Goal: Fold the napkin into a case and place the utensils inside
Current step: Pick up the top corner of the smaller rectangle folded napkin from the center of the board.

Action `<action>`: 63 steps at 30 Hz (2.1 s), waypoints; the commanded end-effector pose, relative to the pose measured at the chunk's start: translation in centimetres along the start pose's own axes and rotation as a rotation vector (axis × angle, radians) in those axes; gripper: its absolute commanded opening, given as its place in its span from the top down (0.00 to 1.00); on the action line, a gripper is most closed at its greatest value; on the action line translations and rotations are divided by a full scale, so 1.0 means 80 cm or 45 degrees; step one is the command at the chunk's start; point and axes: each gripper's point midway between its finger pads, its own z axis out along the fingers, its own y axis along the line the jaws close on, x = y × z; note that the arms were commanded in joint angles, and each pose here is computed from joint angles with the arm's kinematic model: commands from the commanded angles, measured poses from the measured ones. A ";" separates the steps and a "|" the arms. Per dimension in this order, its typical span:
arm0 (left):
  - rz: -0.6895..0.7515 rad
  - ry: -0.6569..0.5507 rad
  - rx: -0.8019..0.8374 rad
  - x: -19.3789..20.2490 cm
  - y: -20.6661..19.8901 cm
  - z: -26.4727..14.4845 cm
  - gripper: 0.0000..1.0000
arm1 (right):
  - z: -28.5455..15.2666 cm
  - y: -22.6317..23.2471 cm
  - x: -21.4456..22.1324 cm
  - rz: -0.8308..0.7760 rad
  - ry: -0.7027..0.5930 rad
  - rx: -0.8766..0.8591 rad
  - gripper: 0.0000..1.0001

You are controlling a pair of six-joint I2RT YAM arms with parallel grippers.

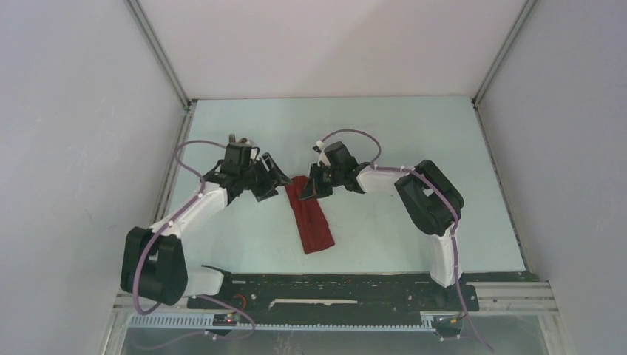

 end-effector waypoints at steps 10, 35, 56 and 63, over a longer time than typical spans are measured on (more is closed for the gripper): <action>0.061 0.023 -0.079 -0.045 -0.011 0.050 0.37 | 0.011 0.023 0.009 -0.126 0.011 -0.120 1.00; 0.206 0.097 -0.223 -0.037 -0.004 0.088 0.99 | 0.009 0.023 0.010 -0.190 -0.025 -0.028 1.00; 0.147 0.168 -0.022 -0.029 0.001 0.086 1.00 | -0.016 0.065 -0.041 -0.611 -0.176 -0.010 0.44; 0.127 0.172 0.004 -0.028 0.001 0.083 1.00 | 0.005 0.062 -0.043 -0.660 -0.166 -0.007 0.48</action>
